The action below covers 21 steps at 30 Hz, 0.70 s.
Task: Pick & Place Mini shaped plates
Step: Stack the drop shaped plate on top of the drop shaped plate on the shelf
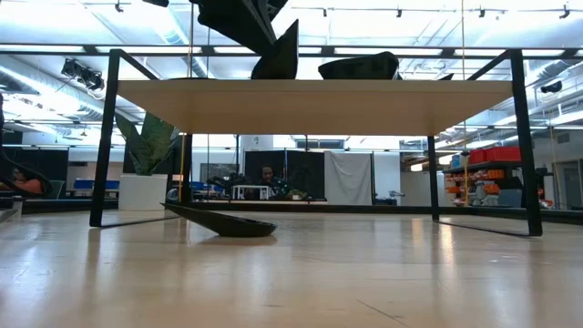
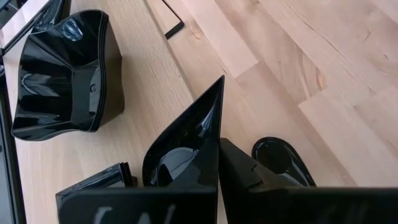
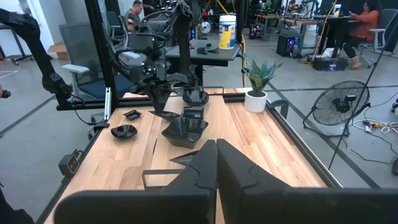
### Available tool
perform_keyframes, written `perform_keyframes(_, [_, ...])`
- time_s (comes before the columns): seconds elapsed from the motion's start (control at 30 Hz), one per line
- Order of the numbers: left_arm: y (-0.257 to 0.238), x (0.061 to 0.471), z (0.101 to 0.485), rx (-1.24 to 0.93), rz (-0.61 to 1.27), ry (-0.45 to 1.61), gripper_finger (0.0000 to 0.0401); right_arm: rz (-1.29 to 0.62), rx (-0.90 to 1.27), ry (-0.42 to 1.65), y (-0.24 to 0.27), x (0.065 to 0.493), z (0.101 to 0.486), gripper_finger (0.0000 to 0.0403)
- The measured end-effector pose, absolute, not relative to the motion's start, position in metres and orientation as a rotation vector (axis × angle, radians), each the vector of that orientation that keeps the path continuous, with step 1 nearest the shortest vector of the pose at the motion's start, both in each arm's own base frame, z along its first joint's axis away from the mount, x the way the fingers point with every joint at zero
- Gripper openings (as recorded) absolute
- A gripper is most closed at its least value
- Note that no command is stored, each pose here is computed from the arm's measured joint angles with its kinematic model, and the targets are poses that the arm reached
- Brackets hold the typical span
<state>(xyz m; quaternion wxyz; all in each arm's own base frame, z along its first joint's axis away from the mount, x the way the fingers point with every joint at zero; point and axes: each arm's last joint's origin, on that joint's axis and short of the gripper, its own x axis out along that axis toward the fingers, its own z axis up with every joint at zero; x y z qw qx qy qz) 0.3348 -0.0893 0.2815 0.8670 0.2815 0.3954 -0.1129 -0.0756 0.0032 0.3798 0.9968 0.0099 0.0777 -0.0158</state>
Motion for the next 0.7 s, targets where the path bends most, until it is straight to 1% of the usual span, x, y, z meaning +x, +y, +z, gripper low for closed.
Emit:
perform_keyframes(0.13, [-0.0893,0.3348,0.2815,0.589,-0.236,0.828,0.0007,-0.031,0.02,0.156,0.0031,-0.0756,0.3798,0.0006])
perform_keyframes(0.4, [-0.0893,0.3348,0.2815,0.589,-0.236,0.828,0.0038,-0.032,0.02,0.155,0.0032,-0.0757,0.3799,0.0006])
perform_keyframes(0.7, [-0.0893,0.3349,0.2816,0.588,-0.236,0.826,0.004,-0.032,0.02,0.155,0.0032,-0.0757,0.3799,0.0006])
